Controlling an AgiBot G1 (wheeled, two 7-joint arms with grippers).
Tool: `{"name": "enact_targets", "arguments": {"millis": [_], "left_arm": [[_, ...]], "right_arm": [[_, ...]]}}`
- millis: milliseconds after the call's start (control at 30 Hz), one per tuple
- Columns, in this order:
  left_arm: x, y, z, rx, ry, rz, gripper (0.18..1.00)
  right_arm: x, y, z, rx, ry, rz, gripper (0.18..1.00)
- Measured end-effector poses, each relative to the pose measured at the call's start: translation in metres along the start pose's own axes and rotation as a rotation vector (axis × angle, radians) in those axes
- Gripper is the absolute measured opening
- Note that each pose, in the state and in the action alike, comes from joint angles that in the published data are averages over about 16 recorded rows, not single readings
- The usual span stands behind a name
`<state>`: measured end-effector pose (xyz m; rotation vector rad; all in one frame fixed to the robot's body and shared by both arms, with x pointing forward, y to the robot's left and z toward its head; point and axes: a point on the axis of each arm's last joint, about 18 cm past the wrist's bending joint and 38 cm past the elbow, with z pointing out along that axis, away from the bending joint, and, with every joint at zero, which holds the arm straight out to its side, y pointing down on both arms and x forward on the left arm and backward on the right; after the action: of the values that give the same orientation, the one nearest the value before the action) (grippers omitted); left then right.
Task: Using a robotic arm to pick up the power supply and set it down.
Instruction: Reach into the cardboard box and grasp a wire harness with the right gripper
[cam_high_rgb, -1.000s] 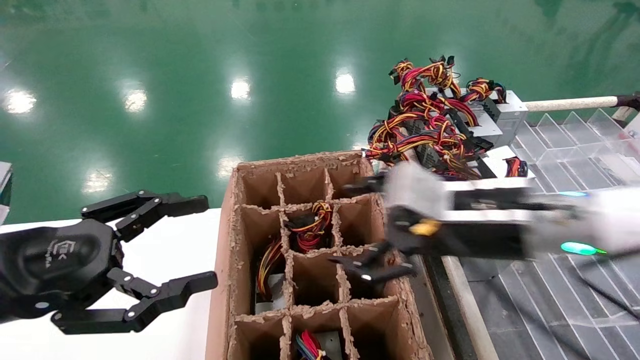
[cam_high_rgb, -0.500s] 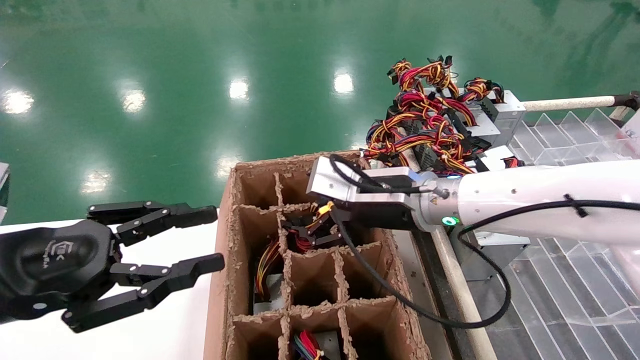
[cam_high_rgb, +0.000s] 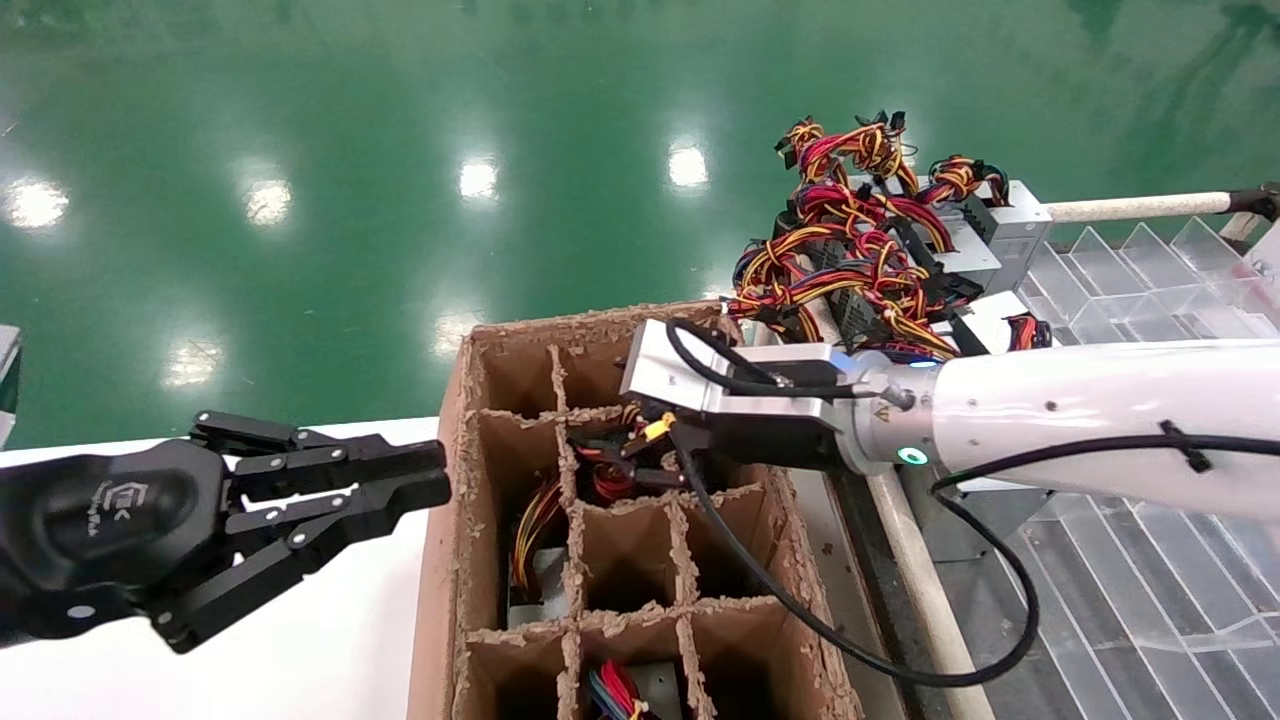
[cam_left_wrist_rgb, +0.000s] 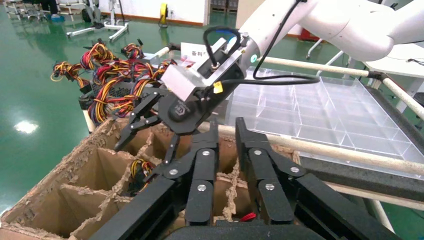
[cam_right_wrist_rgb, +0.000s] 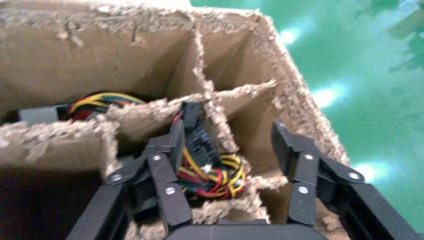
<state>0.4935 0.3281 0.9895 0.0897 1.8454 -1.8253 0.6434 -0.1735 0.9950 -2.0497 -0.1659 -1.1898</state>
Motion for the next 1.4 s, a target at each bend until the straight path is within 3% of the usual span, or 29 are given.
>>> {"name": "enact_targets", "arguments": {"millis": [400, 733, 1133, 1400], "left_arm": [[0.0, 0.0, 0.0, 0.0, 0.0, 0.0, 0.214], [0.0, 0.0, 0.0, 0.0, 0.0, 0.0, 0.193], [0.0, 0.0, 0.0, 0.0, 0.0, 0.0, 0.191], [0.0, 0.0, 0.0, 0.0, 0.0, 0.0, 0.191]], "right_arm": [[-0.007, 0.0, 0.003, -0.004, -0.02, 0.01, 0.494], [-0.01, -0.006, 0.002, 0.031, -0.047, 0.031, 0.297], [-0.014, -0.007, 0.006, 0.027, -0.072, 0.027, 0.211], [-0.013, -0.008, 0.005, 0.028, -0.076, 0.029, 0.238]]}}
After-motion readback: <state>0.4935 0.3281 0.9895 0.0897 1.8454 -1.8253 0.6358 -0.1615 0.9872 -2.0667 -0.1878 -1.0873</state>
